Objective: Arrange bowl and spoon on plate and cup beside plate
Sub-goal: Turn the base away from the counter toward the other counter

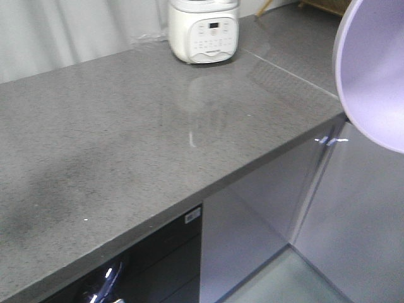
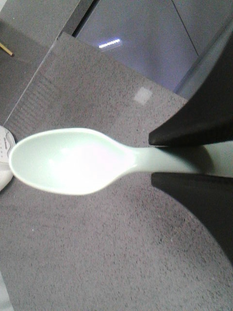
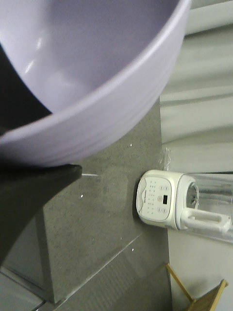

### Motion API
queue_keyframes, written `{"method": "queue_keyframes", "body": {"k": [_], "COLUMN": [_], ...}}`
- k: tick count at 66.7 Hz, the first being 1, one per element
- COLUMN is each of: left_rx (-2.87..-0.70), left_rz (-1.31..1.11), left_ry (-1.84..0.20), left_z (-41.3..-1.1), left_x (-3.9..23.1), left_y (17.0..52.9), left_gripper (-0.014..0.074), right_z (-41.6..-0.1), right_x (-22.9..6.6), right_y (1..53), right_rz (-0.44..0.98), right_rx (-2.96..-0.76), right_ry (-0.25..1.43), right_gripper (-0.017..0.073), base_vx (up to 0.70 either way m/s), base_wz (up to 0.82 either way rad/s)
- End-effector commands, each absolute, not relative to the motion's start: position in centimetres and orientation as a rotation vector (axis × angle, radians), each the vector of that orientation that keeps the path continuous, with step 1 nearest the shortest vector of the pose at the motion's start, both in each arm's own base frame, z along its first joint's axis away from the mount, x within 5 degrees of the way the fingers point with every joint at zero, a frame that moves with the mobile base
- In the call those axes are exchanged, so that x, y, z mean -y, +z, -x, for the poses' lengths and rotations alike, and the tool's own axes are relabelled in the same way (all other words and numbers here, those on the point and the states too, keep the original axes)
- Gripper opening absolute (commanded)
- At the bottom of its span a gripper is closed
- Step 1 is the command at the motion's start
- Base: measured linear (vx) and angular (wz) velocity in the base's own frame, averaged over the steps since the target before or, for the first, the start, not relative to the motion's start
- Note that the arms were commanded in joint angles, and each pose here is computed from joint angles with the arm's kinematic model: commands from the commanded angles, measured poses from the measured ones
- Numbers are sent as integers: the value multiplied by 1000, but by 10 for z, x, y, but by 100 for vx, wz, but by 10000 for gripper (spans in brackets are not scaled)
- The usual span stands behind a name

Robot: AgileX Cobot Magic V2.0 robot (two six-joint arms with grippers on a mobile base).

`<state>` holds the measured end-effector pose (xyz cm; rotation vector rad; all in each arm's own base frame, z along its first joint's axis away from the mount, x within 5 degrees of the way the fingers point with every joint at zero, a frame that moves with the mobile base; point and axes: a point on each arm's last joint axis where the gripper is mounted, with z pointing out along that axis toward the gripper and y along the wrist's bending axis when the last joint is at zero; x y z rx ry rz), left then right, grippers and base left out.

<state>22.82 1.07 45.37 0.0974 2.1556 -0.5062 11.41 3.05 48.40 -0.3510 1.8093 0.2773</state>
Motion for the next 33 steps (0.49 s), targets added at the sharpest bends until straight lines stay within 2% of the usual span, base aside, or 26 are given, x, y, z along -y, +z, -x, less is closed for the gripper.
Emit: {"method": "queue_keyframes", "body": {"k": [1,33], "left_rx": [-2050,-2050], "left_rz": [-94,-94], "left_ry": [-524,-524], "left_z": [-221,-221], "left_x": [-6,-6], "left_y": [472,472], "left_gripper": [-8,-8], "right_z": [-113,-113], "right_x": [-30,-30], "right_y": [497,497], "right_rz": [318,318], "right_rx": [-1724,-1724], "right_ry": [281,281], "right_gripper": [-3,-3], "base_vx": [-7,-7], "base_wz": [-38,-43]}}
